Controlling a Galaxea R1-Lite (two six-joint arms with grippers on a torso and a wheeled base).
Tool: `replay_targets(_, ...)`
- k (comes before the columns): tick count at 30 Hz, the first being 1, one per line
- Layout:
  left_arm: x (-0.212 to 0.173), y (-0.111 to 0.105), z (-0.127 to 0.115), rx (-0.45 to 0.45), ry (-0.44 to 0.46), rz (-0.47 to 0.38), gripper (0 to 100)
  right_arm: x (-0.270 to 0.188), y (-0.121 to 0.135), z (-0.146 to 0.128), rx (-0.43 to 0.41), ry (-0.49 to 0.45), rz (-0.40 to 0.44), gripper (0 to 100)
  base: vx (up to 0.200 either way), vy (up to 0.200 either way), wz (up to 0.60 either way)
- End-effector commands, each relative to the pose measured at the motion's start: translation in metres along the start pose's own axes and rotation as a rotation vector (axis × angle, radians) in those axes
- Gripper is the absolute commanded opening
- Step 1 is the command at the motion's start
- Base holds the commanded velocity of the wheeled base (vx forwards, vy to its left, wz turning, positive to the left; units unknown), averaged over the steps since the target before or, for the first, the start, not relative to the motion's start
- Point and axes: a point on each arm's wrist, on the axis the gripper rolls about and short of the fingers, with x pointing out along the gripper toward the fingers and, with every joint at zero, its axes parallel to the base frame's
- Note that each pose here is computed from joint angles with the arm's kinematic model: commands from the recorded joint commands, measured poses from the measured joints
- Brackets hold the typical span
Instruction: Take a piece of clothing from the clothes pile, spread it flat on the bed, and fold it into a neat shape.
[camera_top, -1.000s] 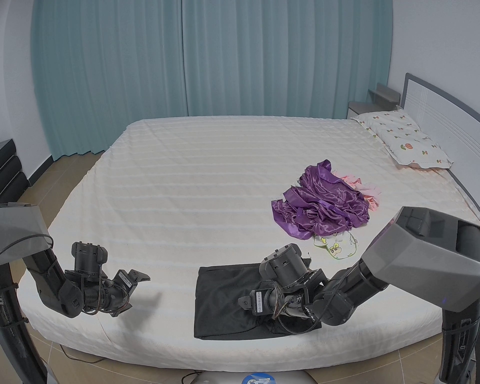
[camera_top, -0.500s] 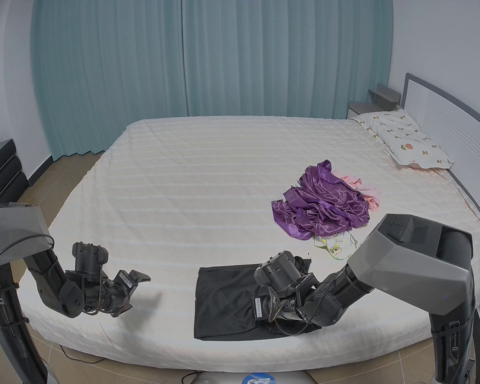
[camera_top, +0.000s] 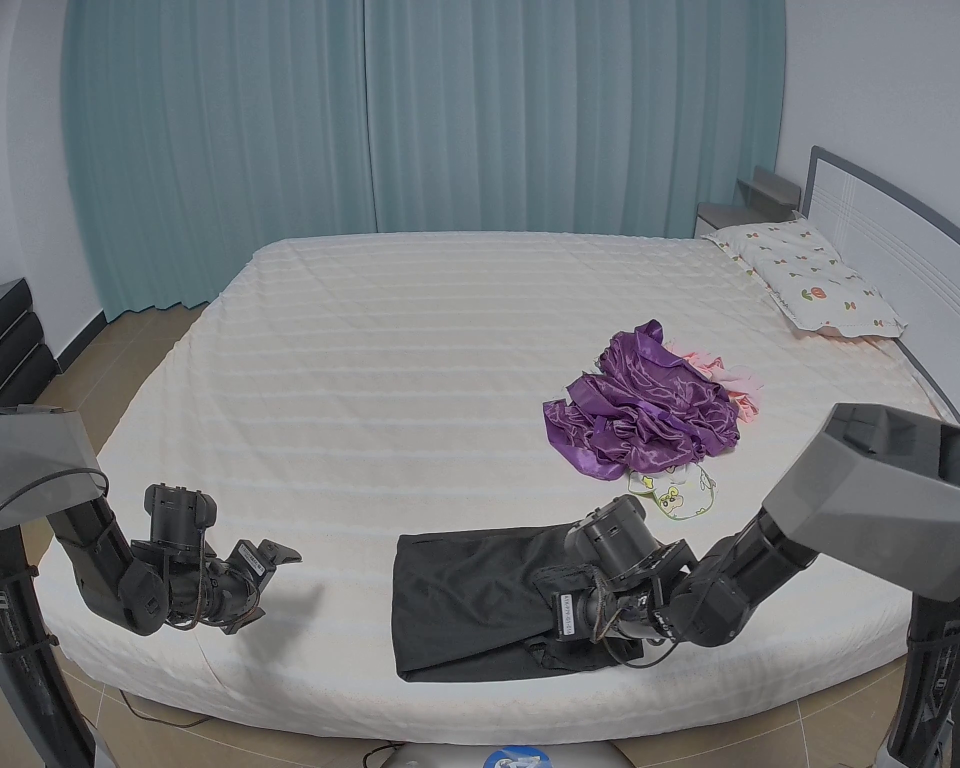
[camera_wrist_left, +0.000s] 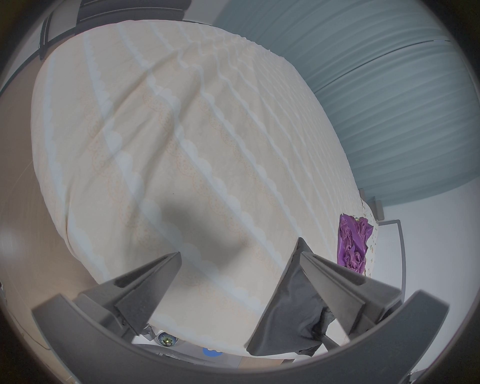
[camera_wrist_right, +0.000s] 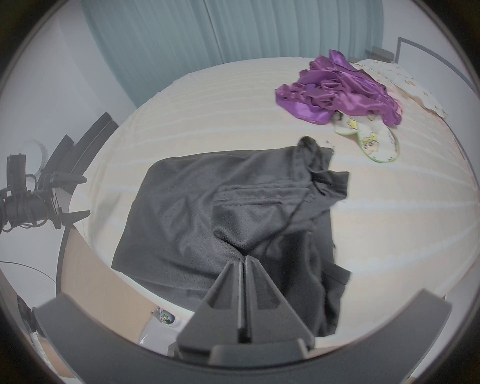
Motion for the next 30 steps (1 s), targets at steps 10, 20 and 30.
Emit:
replay_targets(10, 0.002, 0.001, 0.000, 0.000, -0.003, 0.006, 100, -0.018, -0.026, -0.010, 0.056, 0.018, 0.054, 100, 0.000, 0.000, 0.00)
replay_targets(20, 0.002, 0.001, 0.000, 0.000, -0.003, 0.006, 100, -0.040, -0.040, 0.008, 0.142, -0.044, 0.088, 100, 0.000, 0.000, 0.00)
replay_targets(30, 0.002, 0.001, 0.000, -0.001, -0.002, 0.009, 100, 0.009, -0.035, 0.040, 0.212, -0.066, 0.110, 100, 0.000, 0.000, 0.00)
